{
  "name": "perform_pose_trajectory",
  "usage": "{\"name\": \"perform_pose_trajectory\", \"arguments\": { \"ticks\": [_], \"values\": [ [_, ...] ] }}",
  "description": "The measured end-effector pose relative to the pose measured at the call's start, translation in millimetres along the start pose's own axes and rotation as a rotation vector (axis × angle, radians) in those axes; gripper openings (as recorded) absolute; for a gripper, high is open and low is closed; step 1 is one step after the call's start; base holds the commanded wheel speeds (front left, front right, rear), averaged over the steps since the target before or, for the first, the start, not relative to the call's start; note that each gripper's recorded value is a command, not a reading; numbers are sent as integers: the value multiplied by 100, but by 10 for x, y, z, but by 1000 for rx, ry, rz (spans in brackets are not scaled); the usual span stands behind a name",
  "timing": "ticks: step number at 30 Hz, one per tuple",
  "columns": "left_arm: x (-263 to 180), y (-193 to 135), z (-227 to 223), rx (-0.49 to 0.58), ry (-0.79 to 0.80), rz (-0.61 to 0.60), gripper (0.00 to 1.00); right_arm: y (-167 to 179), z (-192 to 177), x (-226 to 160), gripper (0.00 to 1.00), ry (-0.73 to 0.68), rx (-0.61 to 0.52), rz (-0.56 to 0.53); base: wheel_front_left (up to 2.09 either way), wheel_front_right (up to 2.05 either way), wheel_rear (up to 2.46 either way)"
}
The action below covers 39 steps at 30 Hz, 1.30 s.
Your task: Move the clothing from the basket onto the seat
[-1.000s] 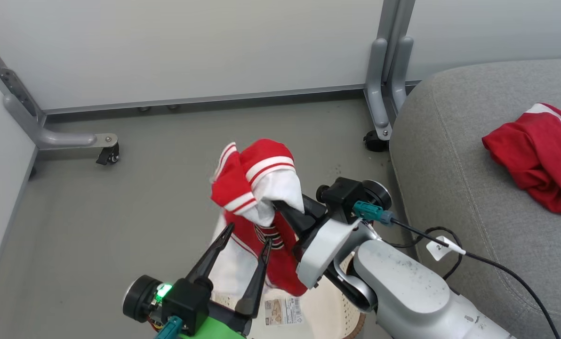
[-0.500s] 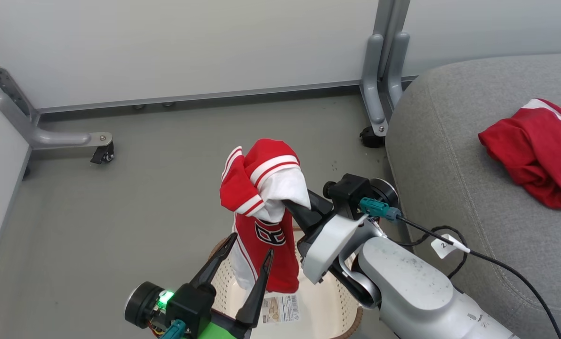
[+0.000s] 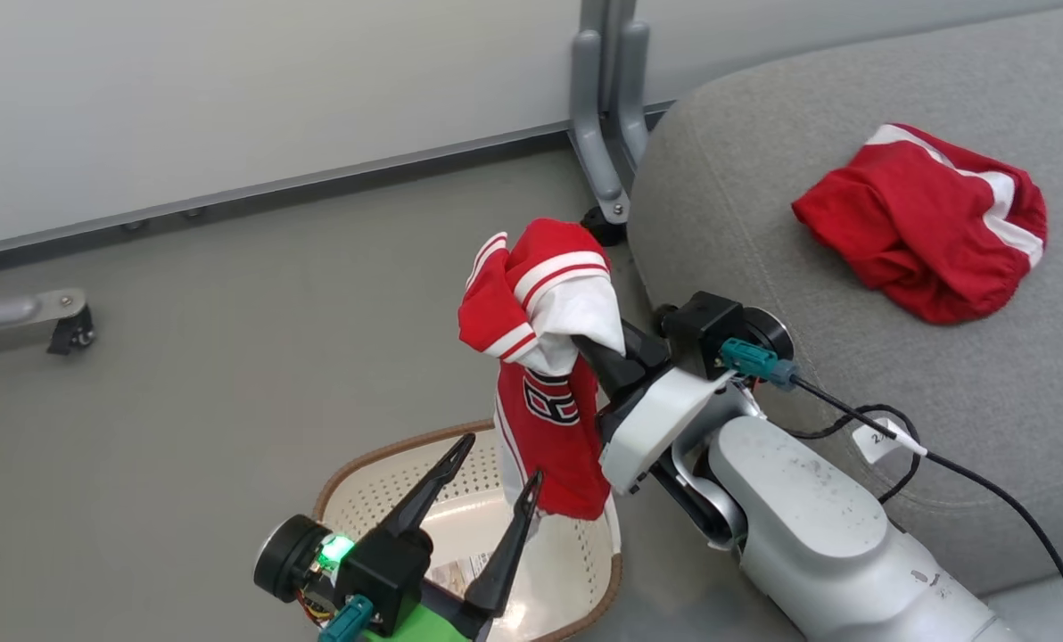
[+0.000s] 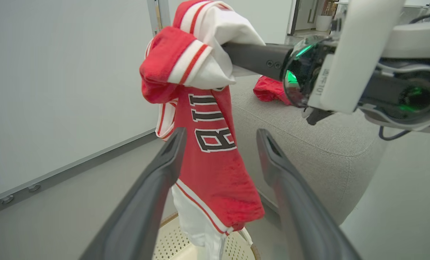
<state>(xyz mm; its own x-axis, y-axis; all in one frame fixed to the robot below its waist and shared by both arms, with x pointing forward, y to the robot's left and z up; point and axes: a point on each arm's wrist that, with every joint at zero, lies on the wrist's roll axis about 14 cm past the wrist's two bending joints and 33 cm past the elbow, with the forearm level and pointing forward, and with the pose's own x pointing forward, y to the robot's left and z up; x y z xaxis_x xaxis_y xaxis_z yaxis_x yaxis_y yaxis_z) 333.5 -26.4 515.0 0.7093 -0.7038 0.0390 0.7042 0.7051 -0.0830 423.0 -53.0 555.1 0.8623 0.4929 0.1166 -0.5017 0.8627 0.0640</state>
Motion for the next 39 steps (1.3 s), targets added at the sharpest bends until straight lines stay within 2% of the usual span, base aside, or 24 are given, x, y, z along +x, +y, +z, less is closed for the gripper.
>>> {"name": "perform_pose_trajectory", "arguments": {
  "ticks": [6, 15, 21, 24, 31, 39],
  "values": [
    [252, -266, -19, -5, 6, -139, 100, -527, 52, -289, 0, -7, -16, -165, 0, 0, 0],
    [521, -709, -89, -23, 22, -344, 100, -1277, 83, -1000, 0, -5, -36, -450, 0, 0, 0],
    [634, -934, -123, -51, 25, -447, 100, -1658, 111, -1415, 0, -4, -44, -610, 0, 0, 0],
    [690, -944, -134, -62, 21, -470, 100, -1830, 176, -1482, 0, -13, -60, -657, 0, 0, 0],
    [865, -888, -101, -64, -19, -510, 100, -2459, 740, -1485, 0, -101, -175, -753, 0, 0, 0],
    [1097, -579, -62, -41, -87, -478, 100, -3089, 1606, -1206, 0, -235, -367, -792, 0, 0, 0]
  ]
}}
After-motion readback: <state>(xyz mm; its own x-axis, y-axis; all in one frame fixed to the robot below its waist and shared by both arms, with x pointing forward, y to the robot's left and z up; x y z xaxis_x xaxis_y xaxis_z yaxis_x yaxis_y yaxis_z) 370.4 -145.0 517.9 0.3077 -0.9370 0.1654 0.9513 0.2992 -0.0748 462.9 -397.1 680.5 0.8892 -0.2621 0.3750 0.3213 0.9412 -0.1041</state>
